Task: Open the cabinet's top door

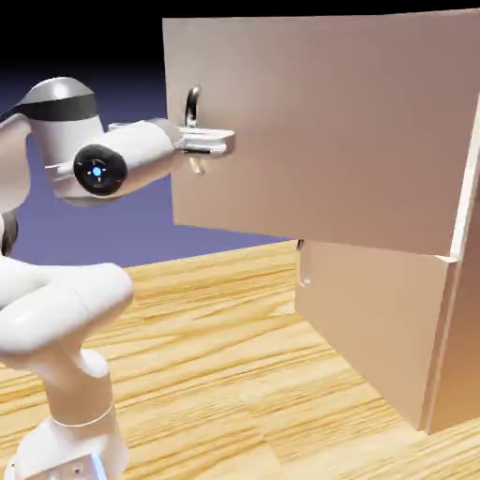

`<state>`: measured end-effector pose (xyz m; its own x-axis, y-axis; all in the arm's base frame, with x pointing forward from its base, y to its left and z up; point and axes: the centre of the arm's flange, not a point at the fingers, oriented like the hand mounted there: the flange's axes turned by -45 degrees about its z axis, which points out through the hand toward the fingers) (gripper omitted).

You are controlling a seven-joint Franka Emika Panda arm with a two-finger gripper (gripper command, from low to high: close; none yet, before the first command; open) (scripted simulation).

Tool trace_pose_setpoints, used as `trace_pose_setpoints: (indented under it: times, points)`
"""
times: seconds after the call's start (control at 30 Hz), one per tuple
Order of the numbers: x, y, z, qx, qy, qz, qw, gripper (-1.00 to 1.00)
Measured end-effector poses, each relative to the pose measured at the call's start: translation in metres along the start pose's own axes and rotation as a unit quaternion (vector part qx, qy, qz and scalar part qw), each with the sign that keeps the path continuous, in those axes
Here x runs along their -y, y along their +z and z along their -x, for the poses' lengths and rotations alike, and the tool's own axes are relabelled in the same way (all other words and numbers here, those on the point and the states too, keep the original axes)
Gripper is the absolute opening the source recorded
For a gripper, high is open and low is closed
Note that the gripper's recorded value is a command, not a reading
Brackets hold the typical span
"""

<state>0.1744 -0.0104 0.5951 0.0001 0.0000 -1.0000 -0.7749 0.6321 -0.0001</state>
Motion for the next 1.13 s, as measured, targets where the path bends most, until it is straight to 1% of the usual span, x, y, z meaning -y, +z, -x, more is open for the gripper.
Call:
trace_pose_setpoints:
  times: [0.5,0.87,1.13]
  points:
    - [0.057,-0.12,0.0,0.0,0.0,0.137,0.991,-1.0]
    - [0.123,-0.199,0.0,0.0,0.0,0.241,0.97,-1.0]
    - [0.172,-0.242,0.0,0.0,0.0,0.306,0.952,-1.0]
